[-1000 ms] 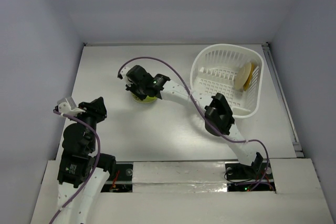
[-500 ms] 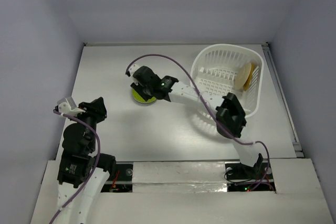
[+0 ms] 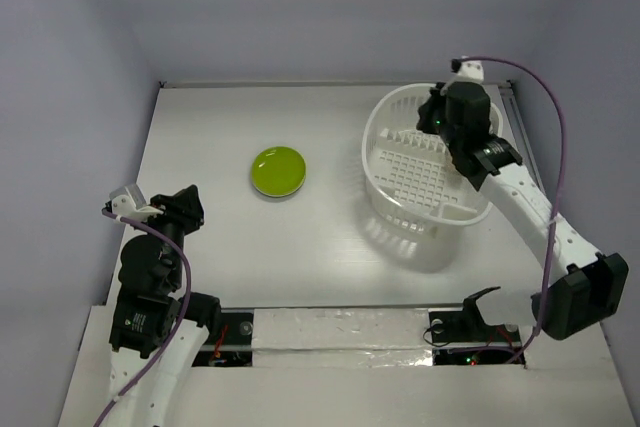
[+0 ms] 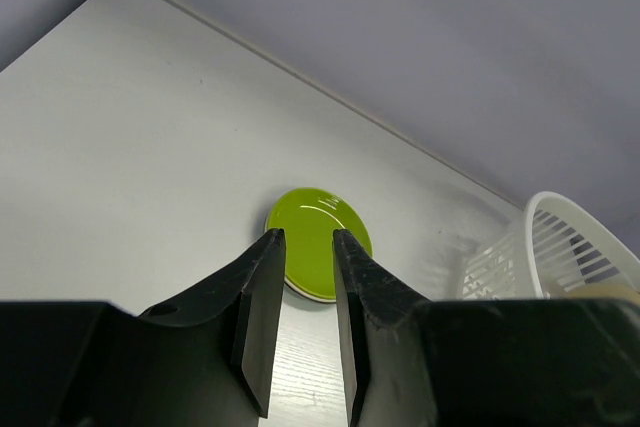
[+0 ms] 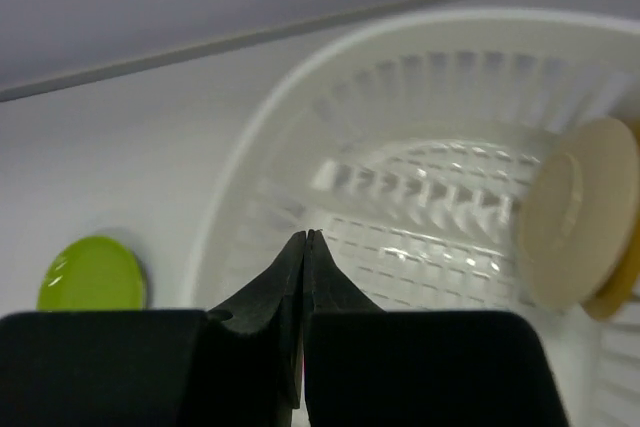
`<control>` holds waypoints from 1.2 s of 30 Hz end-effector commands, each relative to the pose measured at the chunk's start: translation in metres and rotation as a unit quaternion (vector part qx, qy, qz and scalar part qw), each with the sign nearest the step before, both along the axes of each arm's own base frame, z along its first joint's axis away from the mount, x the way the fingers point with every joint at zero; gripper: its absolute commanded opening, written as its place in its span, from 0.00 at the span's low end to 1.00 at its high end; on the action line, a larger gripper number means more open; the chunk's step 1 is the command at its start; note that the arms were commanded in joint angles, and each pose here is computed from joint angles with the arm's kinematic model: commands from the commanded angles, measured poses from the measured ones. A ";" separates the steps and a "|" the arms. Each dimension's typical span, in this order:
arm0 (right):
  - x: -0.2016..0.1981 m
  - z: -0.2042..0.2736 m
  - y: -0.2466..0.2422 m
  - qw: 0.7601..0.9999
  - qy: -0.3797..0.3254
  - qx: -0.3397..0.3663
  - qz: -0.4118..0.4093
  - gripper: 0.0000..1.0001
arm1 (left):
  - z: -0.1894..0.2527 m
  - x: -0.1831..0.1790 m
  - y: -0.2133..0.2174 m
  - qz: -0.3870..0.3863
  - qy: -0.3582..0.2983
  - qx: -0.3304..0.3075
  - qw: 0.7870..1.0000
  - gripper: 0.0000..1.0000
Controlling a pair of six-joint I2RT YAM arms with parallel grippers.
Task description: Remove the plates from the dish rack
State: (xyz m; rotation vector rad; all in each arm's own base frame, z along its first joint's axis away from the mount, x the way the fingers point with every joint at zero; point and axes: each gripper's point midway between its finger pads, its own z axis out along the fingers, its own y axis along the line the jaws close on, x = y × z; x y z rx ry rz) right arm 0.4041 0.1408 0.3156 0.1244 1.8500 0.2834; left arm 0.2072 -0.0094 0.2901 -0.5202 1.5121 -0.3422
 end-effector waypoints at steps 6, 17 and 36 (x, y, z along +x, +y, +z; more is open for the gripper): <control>0.005 -0.072 -0.085 0.990 0.069 0.064 -0.104 0.21 | 0.017 -0.002 0.000 -0.002 -0.030 -0.008 1.000 0.23; 0.005 -0.116 -0.141 0.974 0.101 0.089 -0.181 0.49 | 0.018 -0.003 -0.001 -0.006 -0.033 -0.008 0.999 0.23; -0.003 -0.135 -0.165 0.965 0.123 0.082 -0.217 0.48 | 0.019 -0.005 -0.003 -0.011 -0.036 -0.009 0.999 0.23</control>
